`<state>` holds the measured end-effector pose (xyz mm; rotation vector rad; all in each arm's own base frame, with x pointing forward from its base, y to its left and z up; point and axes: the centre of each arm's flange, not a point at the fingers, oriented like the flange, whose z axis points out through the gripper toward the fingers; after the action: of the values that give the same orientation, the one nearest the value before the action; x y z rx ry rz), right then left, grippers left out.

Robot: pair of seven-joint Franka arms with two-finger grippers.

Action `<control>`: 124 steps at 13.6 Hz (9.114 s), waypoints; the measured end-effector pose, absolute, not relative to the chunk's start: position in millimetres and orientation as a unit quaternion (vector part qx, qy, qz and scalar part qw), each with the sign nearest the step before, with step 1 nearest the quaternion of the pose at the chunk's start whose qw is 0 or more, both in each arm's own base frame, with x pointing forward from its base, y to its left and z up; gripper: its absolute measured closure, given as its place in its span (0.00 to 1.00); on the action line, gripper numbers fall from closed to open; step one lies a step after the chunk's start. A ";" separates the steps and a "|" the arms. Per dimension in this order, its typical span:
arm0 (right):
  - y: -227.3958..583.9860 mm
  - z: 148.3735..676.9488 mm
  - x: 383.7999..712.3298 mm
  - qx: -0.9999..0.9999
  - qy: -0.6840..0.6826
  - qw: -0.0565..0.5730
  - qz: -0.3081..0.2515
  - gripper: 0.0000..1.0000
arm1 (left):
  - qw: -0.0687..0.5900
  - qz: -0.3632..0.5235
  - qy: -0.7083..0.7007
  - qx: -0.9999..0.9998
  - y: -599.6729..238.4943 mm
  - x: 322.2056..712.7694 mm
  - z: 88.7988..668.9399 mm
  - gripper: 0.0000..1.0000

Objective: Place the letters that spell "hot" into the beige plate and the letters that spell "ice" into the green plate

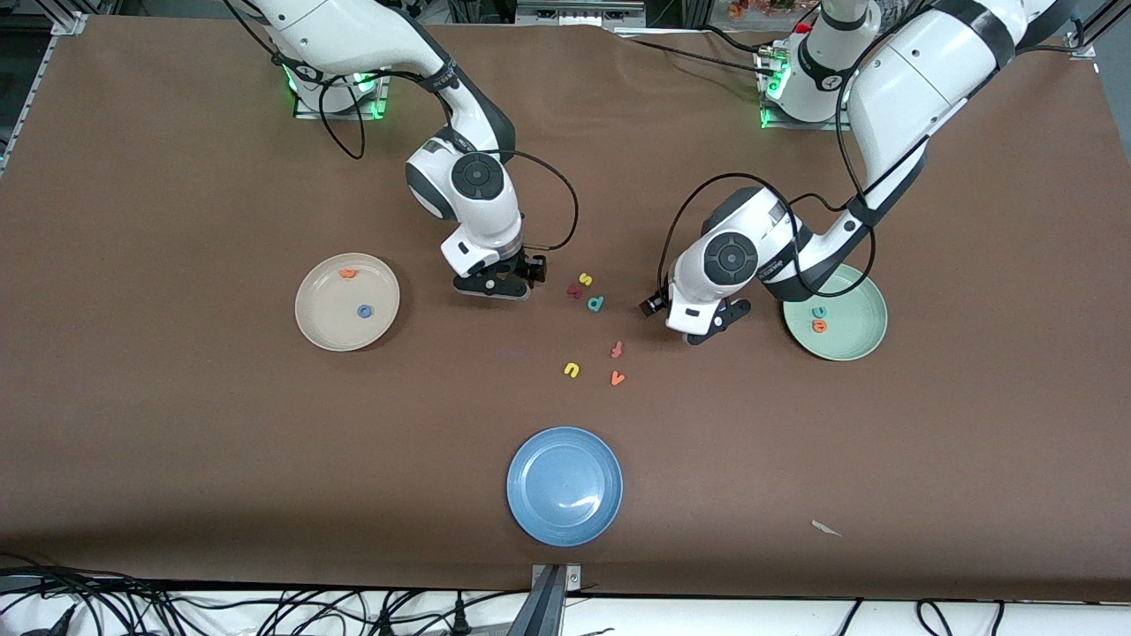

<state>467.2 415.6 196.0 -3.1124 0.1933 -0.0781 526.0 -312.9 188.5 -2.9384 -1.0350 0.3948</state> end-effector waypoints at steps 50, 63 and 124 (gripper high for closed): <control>342.4 238.7 504.1 -0.998 -0.016 -0.054 -0.039 0.74 | -0.020 0.032 -0.409 -0.912 -212.7 582.1 286.5 0.90; 139.9 251.1 509.8 -0.986 -0.131 -0.098 0.022 0.74 | 0.059 0.145 -0.110 -0.981 12.2 583.4 217.2 0.84; 54.8 593.7 554.7 -0.999 0.005 0.014 0.037 0.00 | -0.015 0.083 0.022 -0.996 -65.4 627.0 539.7 0.00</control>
<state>554.7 54.8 593.7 -3.1115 0.0148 0.1139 627.0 -65.4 539.7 -3.1590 0.0710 0.2645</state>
